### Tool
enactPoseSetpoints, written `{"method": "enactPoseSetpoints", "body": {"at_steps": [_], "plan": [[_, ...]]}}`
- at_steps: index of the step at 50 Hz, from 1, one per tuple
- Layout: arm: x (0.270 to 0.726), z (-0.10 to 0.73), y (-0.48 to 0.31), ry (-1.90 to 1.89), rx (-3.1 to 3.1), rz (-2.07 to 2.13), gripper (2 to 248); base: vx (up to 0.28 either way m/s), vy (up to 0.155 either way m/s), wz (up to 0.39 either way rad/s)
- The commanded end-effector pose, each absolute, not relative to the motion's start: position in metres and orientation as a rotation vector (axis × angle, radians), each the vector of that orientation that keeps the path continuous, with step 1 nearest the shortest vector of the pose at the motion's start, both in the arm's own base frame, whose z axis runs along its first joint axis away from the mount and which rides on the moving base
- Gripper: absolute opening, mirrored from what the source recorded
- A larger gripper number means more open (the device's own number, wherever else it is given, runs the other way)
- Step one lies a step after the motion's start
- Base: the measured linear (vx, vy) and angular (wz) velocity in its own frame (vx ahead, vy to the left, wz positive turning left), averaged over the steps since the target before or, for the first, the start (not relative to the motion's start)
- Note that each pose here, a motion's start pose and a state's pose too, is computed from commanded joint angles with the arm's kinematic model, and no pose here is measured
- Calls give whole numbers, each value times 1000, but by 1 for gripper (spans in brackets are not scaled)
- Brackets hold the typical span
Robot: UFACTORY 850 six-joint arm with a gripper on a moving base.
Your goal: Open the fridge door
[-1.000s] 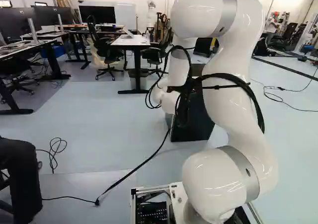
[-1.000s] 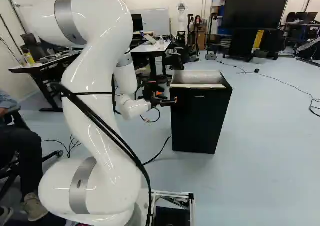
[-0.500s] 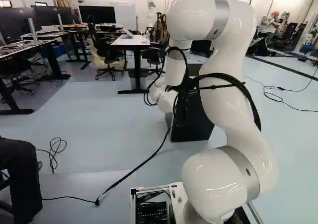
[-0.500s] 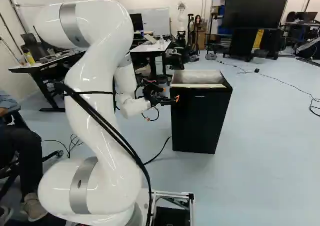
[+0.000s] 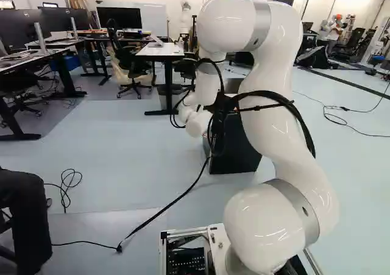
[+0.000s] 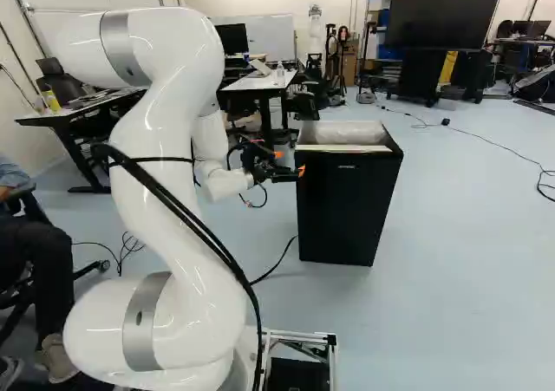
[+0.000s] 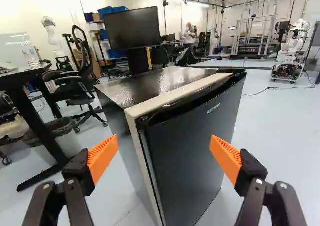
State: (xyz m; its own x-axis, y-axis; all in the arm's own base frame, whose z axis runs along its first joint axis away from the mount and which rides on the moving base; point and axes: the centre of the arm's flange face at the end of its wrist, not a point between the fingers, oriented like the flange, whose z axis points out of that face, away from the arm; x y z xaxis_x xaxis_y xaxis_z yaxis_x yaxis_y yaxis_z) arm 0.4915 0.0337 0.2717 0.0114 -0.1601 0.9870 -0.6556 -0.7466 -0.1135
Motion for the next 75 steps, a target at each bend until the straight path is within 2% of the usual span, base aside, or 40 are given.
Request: {"method": "enactPoseSetpoints", "body": {"at_steps": [40,54,75], "plan": [[550,260,56,-1022,1786,1775,247,0,0,0],[551,259,54,-1054,1759,1750,247,0,0,0],[551,259,54,-879,1791,1645,247,0,0,0]]}}
